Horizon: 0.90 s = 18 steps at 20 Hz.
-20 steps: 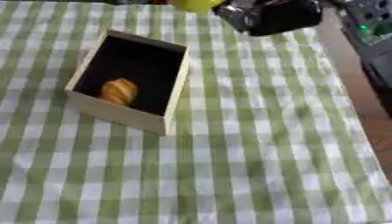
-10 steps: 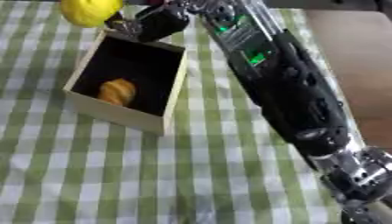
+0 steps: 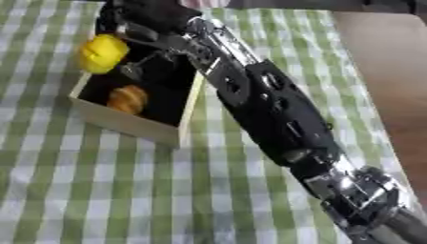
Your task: Pick up objects on the table and place them in the box.
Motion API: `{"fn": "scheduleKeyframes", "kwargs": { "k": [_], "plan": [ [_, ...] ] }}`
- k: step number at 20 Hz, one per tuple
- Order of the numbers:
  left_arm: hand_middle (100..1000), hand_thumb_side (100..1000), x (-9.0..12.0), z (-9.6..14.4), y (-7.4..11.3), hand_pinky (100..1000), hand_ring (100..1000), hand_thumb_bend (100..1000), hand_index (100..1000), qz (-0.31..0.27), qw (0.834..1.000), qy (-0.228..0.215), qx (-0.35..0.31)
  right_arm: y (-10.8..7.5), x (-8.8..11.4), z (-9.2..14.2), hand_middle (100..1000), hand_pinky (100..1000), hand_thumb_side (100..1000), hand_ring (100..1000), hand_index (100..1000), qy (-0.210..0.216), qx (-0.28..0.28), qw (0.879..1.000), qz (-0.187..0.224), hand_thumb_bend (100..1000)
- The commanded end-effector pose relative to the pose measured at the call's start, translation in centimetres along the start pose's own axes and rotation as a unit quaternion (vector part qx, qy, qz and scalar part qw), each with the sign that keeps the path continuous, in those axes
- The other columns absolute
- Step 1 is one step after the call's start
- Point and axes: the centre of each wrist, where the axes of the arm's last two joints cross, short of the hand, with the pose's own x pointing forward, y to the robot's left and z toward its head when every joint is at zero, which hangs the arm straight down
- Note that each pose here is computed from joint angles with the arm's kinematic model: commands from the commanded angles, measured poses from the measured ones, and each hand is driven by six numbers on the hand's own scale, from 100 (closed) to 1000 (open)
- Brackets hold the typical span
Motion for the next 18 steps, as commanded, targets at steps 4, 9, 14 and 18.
{"fn": "scheduleKeyframes", "kwargs": {
  "k": [4,9,14,18],
  "plan": [
    [761,600,0.5,-0.5,0.0,669,800,266,829,0.001,1.0,-0.011,-0.009,-1.4,0.3,0.1,913,918,382,1000,954,-0.032,0.02,0.997,0.072,100],
    [760,602,0.5,-0.4,-0.1,669,800,263,829,0.002,1.0,-0.007,-0.012,-1.7,0.0,0.5,894,913,456,1000,945,-0.055,0.021,0.995,0.084,100],
    [759,602,0.5,-0.4,-0.1,669,799,264,829,0.002,1.0,-0.007,-0.01,-3.1,0.1,1.3,877,900,129,972,936,-0.047,-0.031,0.997,0.046,100],
    [759,604,0.5,-0.3,0.2,669,799,260,828,-0.003,1.0,-0.004,-0.009,-7.2,0.4,4.3,839,902,100,944,917,-0.044,-0.13,0.99,-0.021,100]
  ]
}}
